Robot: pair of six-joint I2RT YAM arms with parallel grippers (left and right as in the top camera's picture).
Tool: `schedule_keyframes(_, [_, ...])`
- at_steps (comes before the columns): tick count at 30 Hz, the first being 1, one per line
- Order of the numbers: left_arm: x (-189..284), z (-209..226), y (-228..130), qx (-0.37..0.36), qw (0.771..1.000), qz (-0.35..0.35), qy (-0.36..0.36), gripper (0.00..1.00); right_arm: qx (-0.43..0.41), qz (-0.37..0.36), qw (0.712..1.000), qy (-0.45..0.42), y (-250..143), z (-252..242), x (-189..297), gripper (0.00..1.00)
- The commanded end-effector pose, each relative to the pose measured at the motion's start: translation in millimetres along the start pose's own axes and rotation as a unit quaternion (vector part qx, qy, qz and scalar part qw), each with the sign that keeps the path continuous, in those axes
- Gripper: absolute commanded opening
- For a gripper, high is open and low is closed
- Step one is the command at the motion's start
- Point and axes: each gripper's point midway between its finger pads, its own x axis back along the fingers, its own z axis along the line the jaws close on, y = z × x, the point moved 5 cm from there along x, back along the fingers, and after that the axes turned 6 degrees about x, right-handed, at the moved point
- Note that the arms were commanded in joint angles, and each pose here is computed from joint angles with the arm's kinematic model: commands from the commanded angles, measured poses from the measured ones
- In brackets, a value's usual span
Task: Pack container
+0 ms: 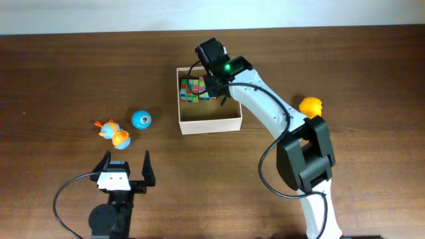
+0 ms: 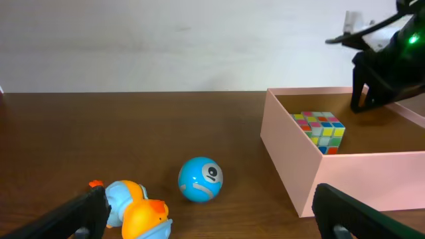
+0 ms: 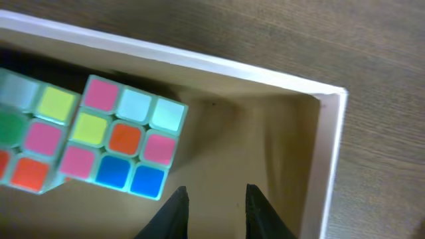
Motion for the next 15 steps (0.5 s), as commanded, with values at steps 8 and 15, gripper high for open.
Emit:
schedule_keyframes(8, [-0.1, 1.6, -1.3, -0.007, 1.0, -0.001, 0.004, 0.99, 0.002, 0.002, 1.0, -0.01, -0.4, -0.1, -26.3, 0.24])
schedule_keyframes(15, [-0.1, 1.6, -1.3, -0.007, 1.0, -0.001, 0.004, 0.99, 0.002, 0.004, 1.0, -0.003, -2.4, 5.2, -39.6, 0.23])
